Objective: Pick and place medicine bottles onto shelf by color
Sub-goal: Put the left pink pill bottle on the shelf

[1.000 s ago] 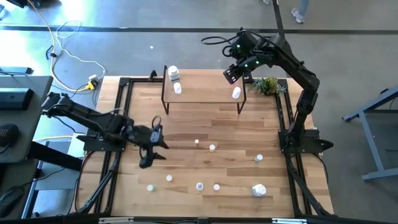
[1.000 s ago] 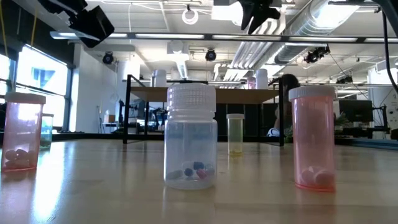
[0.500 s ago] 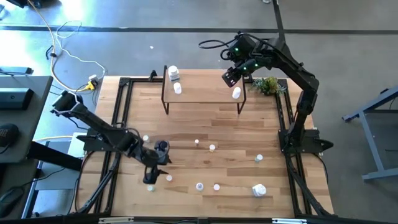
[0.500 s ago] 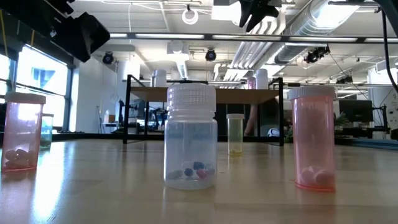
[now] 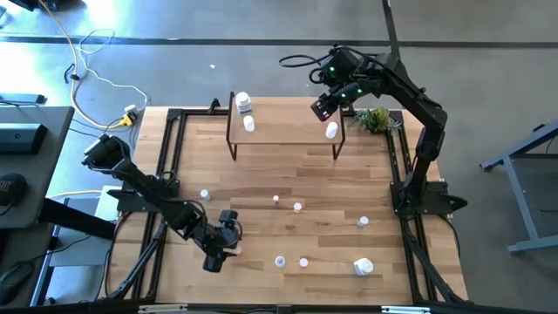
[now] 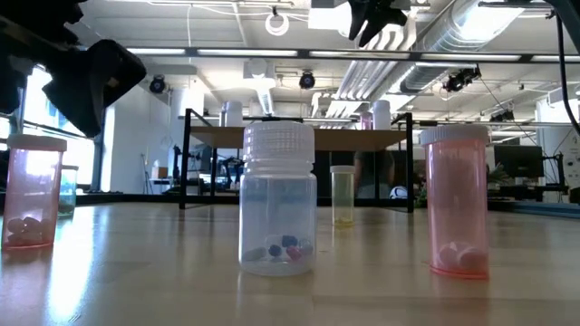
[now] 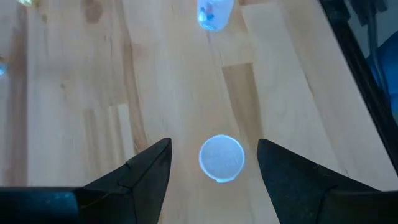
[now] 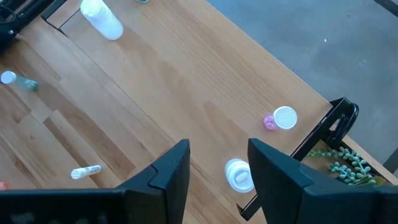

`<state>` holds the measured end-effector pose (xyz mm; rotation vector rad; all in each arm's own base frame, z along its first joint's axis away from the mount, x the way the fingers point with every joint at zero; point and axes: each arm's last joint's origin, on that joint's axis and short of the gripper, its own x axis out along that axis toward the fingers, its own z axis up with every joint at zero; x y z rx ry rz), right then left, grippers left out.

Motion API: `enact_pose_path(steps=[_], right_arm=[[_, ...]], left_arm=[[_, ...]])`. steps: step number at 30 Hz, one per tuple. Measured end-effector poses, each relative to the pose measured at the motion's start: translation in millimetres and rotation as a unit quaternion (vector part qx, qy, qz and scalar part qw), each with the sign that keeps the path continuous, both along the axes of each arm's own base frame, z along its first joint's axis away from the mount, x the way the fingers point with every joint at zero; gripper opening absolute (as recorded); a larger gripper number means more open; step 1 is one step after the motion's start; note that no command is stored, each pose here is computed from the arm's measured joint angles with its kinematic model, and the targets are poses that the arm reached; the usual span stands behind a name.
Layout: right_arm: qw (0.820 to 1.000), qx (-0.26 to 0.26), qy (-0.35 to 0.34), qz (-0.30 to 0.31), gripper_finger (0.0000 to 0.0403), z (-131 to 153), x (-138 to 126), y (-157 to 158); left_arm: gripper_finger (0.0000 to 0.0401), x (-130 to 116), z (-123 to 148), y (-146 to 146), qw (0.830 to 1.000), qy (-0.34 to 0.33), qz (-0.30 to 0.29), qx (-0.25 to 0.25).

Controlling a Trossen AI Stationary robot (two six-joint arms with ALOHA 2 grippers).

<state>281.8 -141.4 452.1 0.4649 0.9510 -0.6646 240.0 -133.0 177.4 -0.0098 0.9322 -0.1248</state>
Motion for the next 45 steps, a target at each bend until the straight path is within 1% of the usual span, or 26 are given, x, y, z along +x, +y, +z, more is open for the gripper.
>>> enact_pose_path(steps=[7,13,19,24,32,38,45], right_arm=[[1.000,0.000,0.000,0.000,0.0154,-0.1,0.0,0.0],[1.000,0.000,0.000,0.000,0.0154,-0.2,0.1,-0.1],[1.000,0.000,0.000,0.000,0.0154,-0.2,0.1,-0.1],[1.000,0.000,0.001,0.001,0.0154,-0.2,0.1,-0.1],[1.000,-0.001,0.002,0.003,0.0154,-0.3,0.3,-0.1],[1.000,-0.001,0.002,0.003,0.0154,-0.3,0.3,-0.1],[1.000,-0.001,0.002,0.004,0.0154,-0.3,0.3,-0.1]], left_arm=[[0.0229,2.2,-11.2,-5.1,1.000,0.010,0.003,0.012],[0.0225,3.6,-13.3,-5.5,1.000,0.010,0.004,0.014],[0.0198,3.9,-17.5,-6.1,1.000,0.020,0.002,0.016],[0.0172,6.1,-22.2,-8.1,1.000,0.025,-0.005,0.008],[0.0133,6.9,-22.3,-8.4,1.000,0.022,-0.004,0.007],[0.0105,9.3,-22.2,-4.1,1.000,0.022,0.008,0.003],[0.0099,15.2,-19.4,8.5,0.999,0.024,0.025,-0.009]])
